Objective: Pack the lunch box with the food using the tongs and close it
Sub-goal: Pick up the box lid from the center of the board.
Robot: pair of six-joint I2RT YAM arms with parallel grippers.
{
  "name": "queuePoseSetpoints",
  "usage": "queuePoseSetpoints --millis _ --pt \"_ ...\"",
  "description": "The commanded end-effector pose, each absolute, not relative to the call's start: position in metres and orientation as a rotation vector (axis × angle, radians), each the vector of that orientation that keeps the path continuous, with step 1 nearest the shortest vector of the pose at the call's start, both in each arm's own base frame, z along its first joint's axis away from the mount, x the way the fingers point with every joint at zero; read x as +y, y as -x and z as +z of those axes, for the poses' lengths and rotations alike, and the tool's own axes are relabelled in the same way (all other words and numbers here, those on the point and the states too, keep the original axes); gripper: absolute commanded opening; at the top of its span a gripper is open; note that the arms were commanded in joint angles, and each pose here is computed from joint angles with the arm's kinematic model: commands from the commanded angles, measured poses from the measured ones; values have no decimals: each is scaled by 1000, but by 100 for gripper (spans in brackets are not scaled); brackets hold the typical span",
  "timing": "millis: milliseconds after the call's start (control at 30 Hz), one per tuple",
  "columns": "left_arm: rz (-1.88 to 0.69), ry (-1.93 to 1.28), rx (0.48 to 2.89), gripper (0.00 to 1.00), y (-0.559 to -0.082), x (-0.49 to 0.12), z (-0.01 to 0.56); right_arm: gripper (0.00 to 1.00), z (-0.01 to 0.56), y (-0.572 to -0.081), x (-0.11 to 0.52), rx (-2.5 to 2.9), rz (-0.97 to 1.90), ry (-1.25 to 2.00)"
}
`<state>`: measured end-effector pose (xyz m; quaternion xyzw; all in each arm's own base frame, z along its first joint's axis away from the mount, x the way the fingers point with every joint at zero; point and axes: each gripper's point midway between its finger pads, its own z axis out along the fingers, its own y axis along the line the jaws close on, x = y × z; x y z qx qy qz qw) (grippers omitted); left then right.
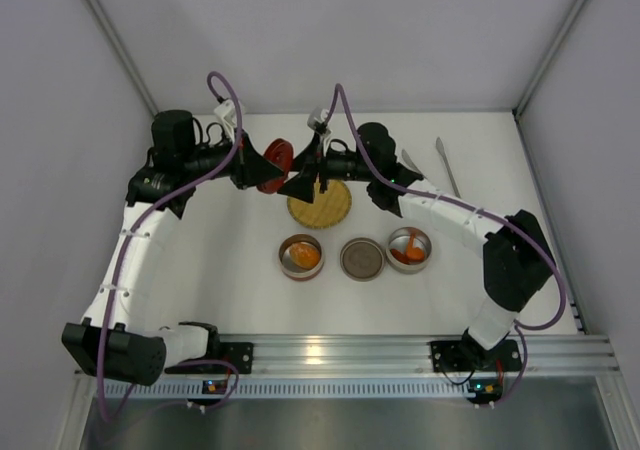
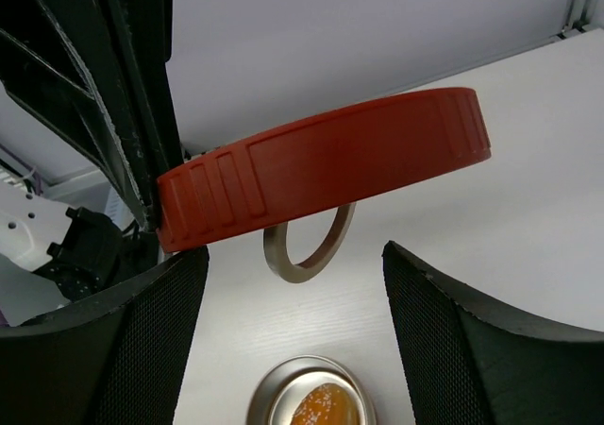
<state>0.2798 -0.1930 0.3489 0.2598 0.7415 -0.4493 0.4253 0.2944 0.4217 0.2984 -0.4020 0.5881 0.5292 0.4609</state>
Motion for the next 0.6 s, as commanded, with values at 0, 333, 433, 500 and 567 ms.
queuePoseSetpoints --millis 0,333,433,500,567 --pt "-1123 -675 1810 0 -281 -199 353 74 317 -285 431 1359 1272 1058" --pt "-1166 -696 1818 0 -269 -203 349 62 325 -300 435 1387 1222 1018" --pt "-1177 -690 1831 0 -268 -203 345 58 327 -302 436 1382 1218 1017" --pt "-1196 -692 1829 0 -266 -204 345 51 328 -303 435 1382 1205 1015" --pt "-1216 -690 1838 0 -264 -206 343 48 328 -306 434 1391 1192 1012"
